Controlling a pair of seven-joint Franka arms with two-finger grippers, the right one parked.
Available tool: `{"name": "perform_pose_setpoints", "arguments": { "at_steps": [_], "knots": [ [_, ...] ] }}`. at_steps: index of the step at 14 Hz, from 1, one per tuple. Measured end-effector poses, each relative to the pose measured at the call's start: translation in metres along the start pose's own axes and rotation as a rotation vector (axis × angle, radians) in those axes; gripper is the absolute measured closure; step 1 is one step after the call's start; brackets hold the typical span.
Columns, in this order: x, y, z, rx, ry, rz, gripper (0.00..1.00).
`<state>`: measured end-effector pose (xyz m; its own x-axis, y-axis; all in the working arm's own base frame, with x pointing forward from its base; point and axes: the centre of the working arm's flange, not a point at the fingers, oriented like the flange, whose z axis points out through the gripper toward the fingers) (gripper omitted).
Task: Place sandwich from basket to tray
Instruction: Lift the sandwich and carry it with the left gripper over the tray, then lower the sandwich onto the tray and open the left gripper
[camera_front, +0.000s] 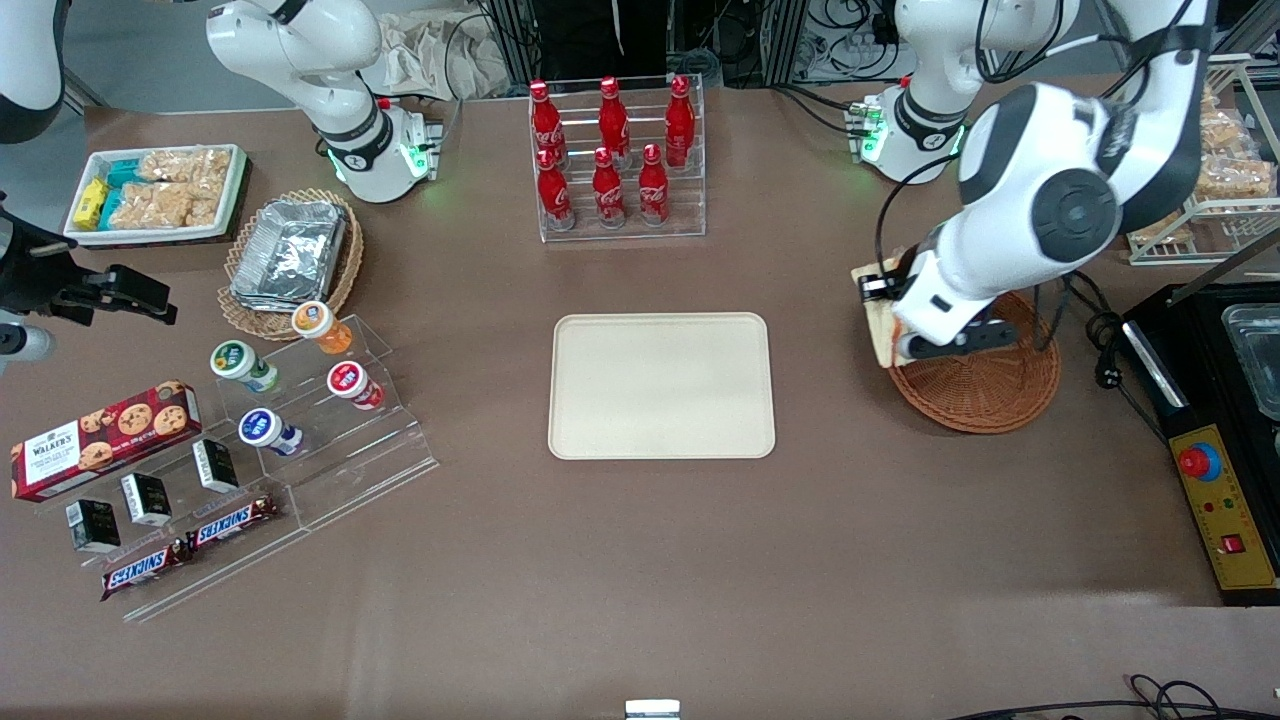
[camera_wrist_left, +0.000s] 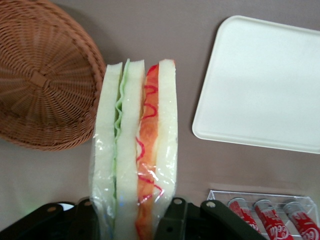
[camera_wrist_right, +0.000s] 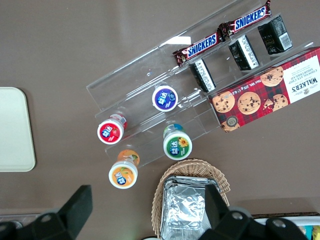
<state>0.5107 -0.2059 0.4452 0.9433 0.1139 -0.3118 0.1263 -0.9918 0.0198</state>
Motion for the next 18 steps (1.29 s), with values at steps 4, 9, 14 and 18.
{"name": "perform_pose_setpoints", "arguments": {
  "at_steps": [4, 9, 14, 18],
  "knots": [
    [0.016, 0.053, 0.03, 0.048, -0.016, 0.046, 0.63],
    [0.035, 0.109, 0.085, 0.054, 0.004, 0.031, 0.65],
    [0.052, 0.127, 0.135, 0.045, -0.002, 0.017, 0.66],
    [0.053, 0.149, 0.177, 0.075, 0.007, 0.025, 0.66]
  ]
}}
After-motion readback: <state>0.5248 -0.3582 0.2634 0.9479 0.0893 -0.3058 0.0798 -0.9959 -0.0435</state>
